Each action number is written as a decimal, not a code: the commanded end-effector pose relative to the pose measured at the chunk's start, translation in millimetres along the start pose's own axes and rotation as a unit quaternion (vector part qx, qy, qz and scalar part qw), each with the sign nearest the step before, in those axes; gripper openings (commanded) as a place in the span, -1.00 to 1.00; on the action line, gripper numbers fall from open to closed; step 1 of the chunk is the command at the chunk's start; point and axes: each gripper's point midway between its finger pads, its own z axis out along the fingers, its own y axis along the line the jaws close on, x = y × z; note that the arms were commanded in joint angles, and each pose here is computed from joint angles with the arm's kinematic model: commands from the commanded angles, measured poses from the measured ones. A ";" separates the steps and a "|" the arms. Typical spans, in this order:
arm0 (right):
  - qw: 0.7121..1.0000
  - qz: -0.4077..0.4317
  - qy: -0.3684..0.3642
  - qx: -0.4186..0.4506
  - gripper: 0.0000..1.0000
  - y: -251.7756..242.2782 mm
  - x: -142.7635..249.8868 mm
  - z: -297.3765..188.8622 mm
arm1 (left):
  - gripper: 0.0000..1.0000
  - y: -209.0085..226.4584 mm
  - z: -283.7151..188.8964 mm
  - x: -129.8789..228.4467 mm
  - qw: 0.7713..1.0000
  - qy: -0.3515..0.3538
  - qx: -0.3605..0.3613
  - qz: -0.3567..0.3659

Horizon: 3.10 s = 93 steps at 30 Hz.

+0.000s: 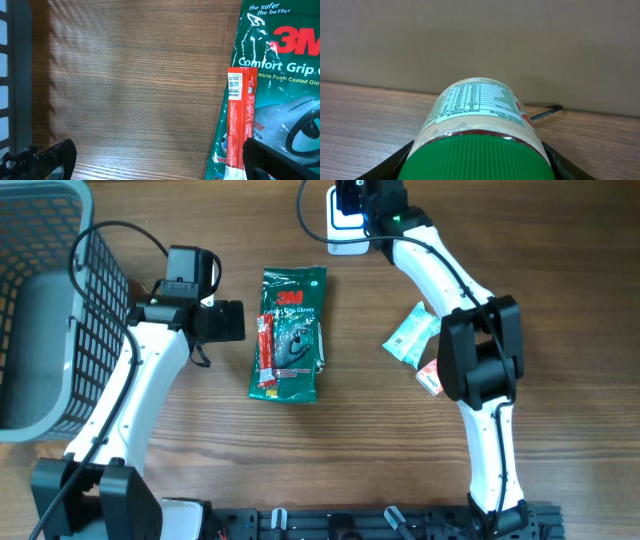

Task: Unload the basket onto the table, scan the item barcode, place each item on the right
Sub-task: 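Hold the jar's label in front of the white scanner, then carry the jar right and set it down at the table's right edge, then move the right gripper over the light-green wipe pack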

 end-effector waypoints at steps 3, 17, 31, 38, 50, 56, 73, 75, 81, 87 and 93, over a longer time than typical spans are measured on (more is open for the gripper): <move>0.994 0.031 -0.097 0.027 -0.91 -37.3 -134.3 -124.5 | 1.00 2.9 0.1 1.6 1.000 0.001 -0.004 0.002; 0.889 0.168 0.378 0.197 -0.91 -231.3 91.9 -259.6 | 1.00 3.0 0.1 1.6 1.000 0.001 -0.004 0.002; 0.850 0.235 0.437 0.179 -0.41 -251.7 188.9 -251.8 | 1.00 2.9 0.1 1.6 1.000 0.001 -0.004 0.002; 0.847 0.235 0.443 0.179 0.99 -251.0 195.3 -252.3 | 1.00 2.9 0.1 1.6 1.000 0.001 -0.004 0.002; 0.866 0.245 0.410 0.152 0.98 -244.0 141.6 -257.3 | 1.00 2.9 0.1 1.6 1.000 0.001 -0.004 0.002; 0.878 0.281 0.383 0.060 0.48 -204.6 89.2 -272.1 | 1.00 2.9 0.1 1.6 1.000 0.001 -0.004 0.002; 0.834 0.237 0.497 0.026 -0.13 -102.0 209.3 -231.7 | 1.00 2.9 0.1 1.6 1.000 0.001 -0.004 0.002; 0.837 0.232 0.494 0.043 -0.13 -97.9 220.0 -225.6 | 1.00 2.9 0.1 1.6 1.000 0.001 -0.004 0.002; 0.847 0.203 0.488 0.059 -0.40 -90.6 234.5 -216.3 | 1.00 2.9 0.1 1.6 1.000 0.001 -0.004 0.002; 0.856 0.225 0.466 0.002 -0.55 -70.5 207.2 -208.2 | 1.00 3.0 0.1 1.6 1.000 0.001 -0.004 0.002; 0.847 0.221 0.483 0.015 -0.59 -71.1 214.6 -214.9 | 1.00 2.9 0.1 1.6 1.000 0.001 -0.004 0.002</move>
